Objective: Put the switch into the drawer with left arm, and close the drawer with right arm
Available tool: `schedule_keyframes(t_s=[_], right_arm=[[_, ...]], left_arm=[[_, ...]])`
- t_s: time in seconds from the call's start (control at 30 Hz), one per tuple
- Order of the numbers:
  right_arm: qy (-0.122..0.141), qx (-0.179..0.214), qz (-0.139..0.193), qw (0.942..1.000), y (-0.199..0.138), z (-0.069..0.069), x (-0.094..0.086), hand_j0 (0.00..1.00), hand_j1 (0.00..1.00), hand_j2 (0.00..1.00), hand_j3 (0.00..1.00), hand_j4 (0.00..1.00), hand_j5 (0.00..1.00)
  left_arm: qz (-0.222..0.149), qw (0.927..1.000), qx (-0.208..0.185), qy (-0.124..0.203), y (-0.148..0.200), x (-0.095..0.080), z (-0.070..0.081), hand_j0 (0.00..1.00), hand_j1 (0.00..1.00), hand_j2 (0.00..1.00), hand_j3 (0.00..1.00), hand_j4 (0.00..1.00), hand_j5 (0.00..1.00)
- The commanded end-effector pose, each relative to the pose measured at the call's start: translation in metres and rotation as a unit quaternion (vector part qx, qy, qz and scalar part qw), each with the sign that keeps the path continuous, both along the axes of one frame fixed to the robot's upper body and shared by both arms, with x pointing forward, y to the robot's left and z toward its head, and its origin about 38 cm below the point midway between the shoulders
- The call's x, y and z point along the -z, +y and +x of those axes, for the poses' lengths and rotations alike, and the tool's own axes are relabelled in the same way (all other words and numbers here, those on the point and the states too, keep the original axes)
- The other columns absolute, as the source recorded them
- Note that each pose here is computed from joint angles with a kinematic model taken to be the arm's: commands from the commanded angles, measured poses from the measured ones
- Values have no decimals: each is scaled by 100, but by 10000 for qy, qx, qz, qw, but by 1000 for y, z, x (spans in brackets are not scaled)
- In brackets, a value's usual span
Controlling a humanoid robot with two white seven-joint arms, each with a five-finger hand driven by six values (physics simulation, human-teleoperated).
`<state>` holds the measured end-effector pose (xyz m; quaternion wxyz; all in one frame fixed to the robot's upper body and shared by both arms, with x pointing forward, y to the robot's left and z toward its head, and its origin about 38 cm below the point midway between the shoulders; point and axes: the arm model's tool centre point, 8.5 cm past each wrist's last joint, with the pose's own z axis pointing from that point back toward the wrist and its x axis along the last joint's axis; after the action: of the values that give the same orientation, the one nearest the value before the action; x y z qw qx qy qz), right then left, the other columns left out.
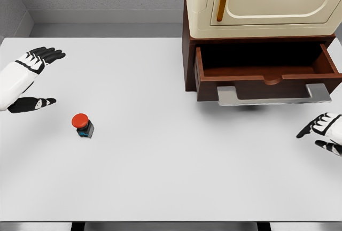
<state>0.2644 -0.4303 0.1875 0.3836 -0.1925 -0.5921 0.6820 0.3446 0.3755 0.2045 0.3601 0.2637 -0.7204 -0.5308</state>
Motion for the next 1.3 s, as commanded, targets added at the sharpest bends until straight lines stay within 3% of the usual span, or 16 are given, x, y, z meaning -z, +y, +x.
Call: schedule_keyframes(t_s=[0.0, 0.23, 0.3, 0.4, 0.67, 0.7, 0.77, 0.87, 0.93, 0.97, 1.0, 1.1, 1.23, 1.27], right_arm=[[-20, -29, 38, 10000, 2, 0, -2, 62, 62, 62, 62, 62, 62], [-109, 9, 102, 9999, 3, 1, -3, 62, 62, 62, 62, 62, 62], [-121, 16, 104, 9999, 3, 1, -3, 62, 62, 62, 62, 62, 62], [-160, 34, 141, 9998, 3, 3, -6, 62, 62, 62, 62, 62, 62], [-125, -59, 183, 9997, 9, 0, -5, 62, 62, 62, 62, 62, 62], [-132, -60, 183, 9997, 9, 0, -5, 62, 62, 62, 62, 62, 62], [-125, -59, 183, 9997, 9, 0, -5, 62, 62, 62, 62, 62, 62], [-106, -58, 190, 9997, 9, -1, -4, 66, 66, 66, 66, 66, 66], [-99, -53, 197, 9997, 9, -1, -4, 66, 66, 66, 66, 66, 66], [-105, -52, 202, 9997, 9, -1, -4, 66, 66, 66, 66, 66, 66], [-104, -49, 208, 9997, 9, -1, -4, 66, 66, 66, 66, 66, 66], [-111, -47, 207, 9997, 9, -1, -4, 64, 64, 64, 64, 64, 64], [-126, -45, 204, 9997, 9, 0, -5, 61, 61, 61, 61, 61, 61], [-126, -45, 204, 9997, 9, 0, -5, 58, 58, 58, 58, 58, 58]], left_arm=[[-34, 10000, -1, 10, 0, 0, 0, 100, 100, 100, 100, 100, 100], [-136, 9999, 20, 48, 1, 2, -5, 100, 100, 100, 100, 100, 100], [-813, 9964, 110, 199, 3, 4, -10, 100, 100, 100, 100, 100, 100], [-1828, 9801, 400, 661, 6, 7, -14, 100, 100, 100, 100, 100, 100], [-2037, 9766, 357, 585, 11, 2, -14, 100, 100, 100, 100, 100, 100], [-2018, 9767, 393, 609, 8, 3, -15, 92, 92, 92, 92, 92, 92], [-1998, 9760, 454, 741, 4, 9, -22, 92, 92, 92, 92, 92, 92], [-2642, 9582, 540, 957, 2, 15, -30, 92, 92, 92, 92, 92, 92], [-2830, 9523, 565, 997, 1, 16, -30, 92, 92, 92, 92, 92, 92], [-2987, 9459, 617, 1108, -2, 20, -31, 92, 92, 92, 92, 92, 92], [-3235, 9346, 718, 1294, -9, 27, -31, 93, 93, 93, 93, 93, 93], [-3310, 9281, 873, 1467, -12, 28, -33, 93, 93, 93, 93, 93, 93], [-3140, 9258, 1156, 1757, -20, 34, -37, 94, 94, 94, 94, 94, 94], [-3196, 9202, 1246, 1885, -23, 38, -38, 94, 94, 94, 94, 94, 94]])
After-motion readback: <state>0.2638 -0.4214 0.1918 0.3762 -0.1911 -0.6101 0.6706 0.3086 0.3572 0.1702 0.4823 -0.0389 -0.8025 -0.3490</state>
